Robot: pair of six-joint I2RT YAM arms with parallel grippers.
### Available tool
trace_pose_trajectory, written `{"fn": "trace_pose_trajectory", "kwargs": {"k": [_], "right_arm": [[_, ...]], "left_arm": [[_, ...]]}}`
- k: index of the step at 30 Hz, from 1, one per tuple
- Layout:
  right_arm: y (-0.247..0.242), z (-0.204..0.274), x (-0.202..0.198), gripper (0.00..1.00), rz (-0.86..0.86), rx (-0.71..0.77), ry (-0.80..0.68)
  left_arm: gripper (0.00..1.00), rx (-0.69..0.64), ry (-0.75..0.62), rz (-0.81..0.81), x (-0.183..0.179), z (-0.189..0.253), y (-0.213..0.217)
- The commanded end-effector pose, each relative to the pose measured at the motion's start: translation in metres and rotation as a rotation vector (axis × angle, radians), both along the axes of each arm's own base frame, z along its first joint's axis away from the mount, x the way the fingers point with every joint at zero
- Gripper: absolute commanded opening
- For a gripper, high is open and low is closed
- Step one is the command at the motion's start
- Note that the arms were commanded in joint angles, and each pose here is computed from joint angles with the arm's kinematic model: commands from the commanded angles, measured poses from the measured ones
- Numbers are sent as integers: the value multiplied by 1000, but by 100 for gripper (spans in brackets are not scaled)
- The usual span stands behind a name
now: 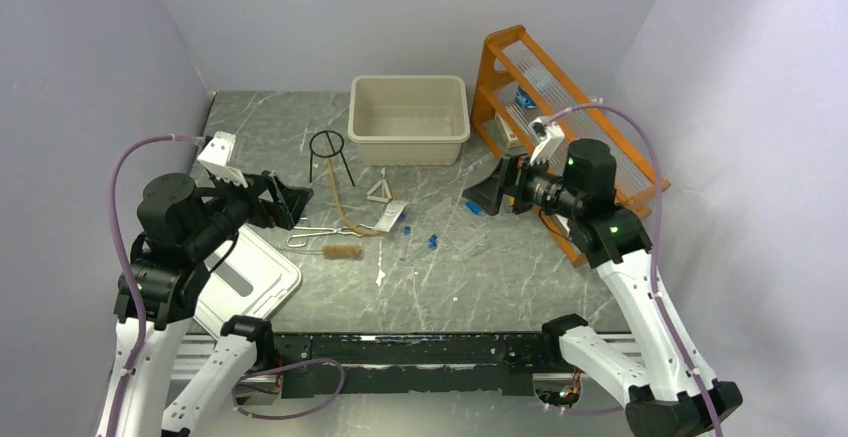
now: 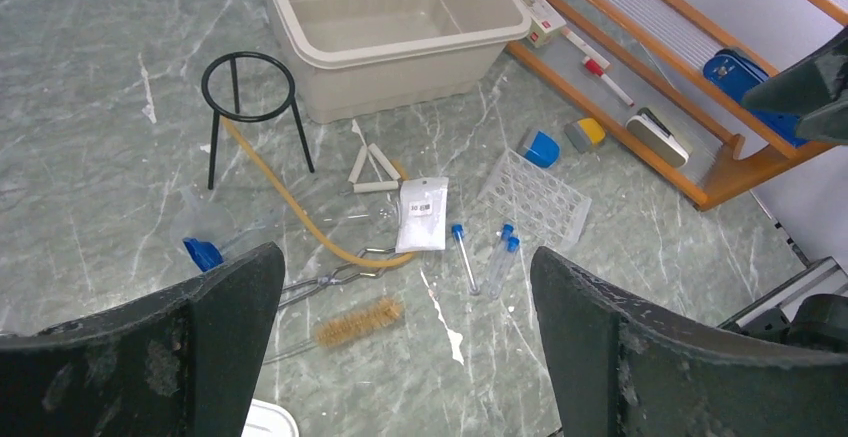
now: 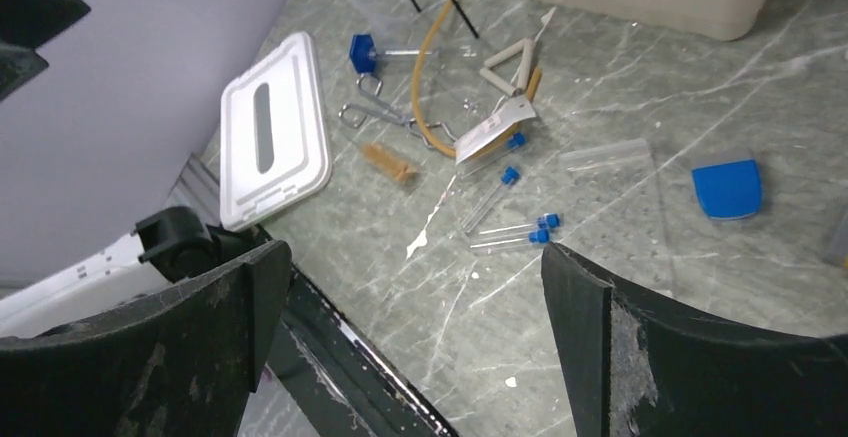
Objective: Organize the chemistry lab equipment
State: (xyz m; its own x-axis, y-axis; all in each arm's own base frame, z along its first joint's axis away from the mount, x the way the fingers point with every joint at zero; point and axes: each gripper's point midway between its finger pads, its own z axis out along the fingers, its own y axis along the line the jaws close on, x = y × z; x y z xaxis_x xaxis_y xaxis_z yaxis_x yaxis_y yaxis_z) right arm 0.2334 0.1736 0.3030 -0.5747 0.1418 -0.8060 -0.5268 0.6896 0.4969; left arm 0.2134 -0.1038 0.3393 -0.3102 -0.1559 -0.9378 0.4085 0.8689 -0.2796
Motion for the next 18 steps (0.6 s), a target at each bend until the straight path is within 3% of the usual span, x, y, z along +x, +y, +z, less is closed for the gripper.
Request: {"fn": "trace_pose_trajectory", "kwargs": {"k": [1, 8, 14, 18], "right_arm": [[23, -6, 0, 100, 27, -3, -33], [72, -59, -9, 99, 55, -177, 28], [73, -114, -4, 99, -28, -359, 64], [64, -156, 0, 88, -104, -489, 134]], "left_arm": [[97, -23, 3, -66, -8, -4, -11], [97, -62, 23, -117, -12, -16, -21], [97, -86, 93, -128, -8, -38, -26], [93, -82, 166, -108, -1, -63, -26]]}}
